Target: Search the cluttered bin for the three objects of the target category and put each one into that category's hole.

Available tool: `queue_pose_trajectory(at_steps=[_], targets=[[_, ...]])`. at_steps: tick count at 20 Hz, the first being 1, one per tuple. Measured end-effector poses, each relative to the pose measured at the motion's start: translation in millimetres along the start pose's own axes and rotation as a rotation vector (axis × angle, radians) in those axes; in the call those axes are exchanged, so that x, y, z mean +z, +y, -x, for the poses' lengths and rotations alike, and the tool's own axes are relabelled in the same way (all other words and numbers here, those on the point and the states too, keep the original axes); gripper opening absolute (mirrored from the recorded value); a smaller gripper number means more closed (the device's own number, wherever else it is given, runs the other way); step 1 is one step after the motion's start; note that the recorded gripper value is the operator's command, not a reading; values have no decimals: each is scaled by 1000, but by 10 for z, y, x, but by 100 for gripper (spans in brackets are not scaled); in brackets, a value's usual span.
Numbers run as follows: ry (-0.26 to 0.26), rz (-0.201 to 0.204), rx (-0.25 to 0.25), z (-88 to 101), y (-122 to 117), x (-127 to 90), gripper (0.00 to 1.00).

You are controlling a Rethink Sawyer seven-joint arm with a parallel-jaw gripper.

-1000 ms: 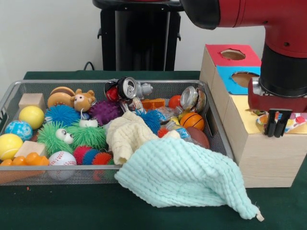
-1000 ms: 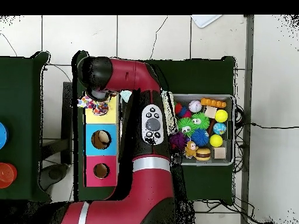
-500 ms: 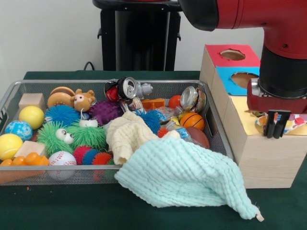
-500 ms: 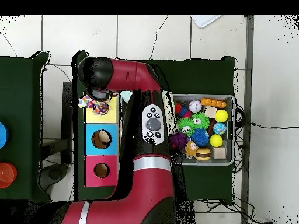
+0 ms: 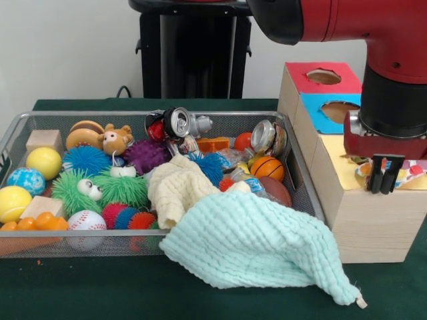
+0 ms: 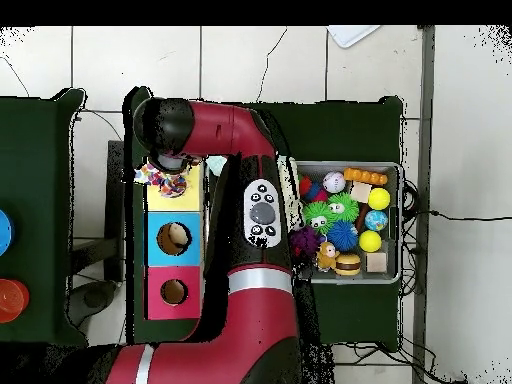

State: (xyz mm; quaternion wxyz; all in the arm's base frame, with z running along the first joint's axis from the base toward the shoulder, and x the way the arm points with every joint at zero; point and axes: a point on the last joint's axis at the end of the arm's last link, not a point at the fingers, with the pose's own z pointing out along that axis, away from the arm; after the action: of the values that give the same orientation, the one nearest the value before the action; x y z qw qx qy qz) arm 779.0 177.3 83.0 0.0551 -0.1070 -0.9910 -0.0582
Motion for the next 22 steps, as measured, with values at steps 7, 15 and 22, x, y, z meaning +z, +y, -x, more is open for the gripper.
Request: queue_pose_trajectory(at_steps=[7, 15, 22], targets=[[14, 4, -1, -22, 28, -86, 0], [56, 4, -6, -88, 71, -358, 0], [93, 17, 6, -177, 76, -274, 0]])
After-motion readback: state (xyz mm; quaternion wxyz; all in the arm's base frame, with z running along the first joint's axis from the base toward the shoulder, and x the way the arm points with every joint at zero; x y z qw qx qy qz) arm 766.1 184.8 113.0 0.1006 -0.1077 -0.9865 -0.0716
